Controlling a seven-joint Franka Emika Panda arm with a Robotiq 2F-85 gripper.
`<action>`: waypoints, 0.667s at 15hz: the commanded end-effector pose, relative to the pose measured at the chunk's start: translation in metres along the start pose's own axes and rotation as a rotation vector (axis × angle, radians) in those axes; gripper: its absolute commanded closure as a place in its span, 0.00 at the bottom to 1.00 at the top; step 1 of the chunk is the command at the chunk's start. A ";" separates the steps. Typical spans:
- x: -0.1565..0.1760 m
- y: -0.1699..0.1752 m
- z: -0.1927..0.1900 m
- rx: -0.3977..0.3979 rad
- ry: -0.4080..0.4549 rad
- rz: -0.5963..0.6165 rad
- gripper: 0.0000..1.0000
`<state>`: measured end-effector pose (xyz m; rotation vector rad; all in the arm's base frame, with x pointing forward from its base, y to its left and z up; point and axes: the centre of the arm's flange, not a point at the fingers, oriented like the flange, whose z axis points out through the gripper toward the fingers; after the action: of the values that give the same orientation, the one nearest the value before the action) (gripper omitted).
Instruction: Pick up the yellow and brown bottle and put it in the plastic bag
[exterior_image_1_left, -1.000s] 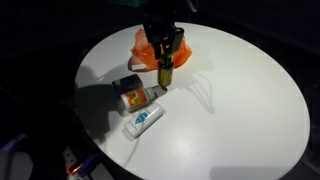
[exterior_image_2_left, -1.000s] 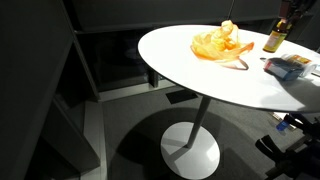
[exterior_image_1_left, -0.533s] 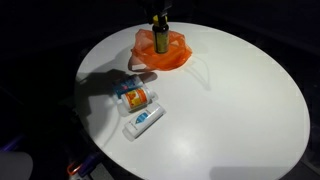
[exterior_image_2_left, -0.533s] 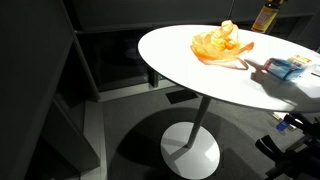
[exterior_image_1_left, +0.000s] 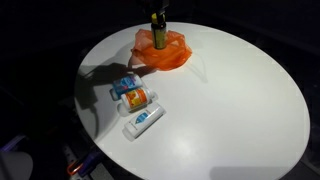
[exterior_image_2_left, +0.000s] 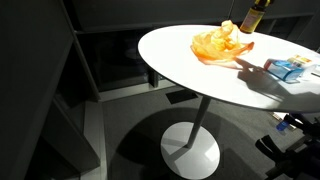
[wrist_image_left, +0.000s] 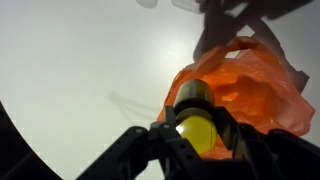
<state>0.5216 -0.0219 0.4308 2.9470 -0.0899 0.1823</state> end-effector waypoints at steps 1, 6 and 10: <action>0.018 -0.006 0.015 0.020 0.004 -0.010 0.80; 0.029 -0.016 0.039 0.032 0.011 -0.031 0.80; 0.031 -0.021 0.056 0.023 -0.019 -0.039 0.80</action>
<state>0.5483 -0.0130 0.3805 2.9656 -0.0474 0.1608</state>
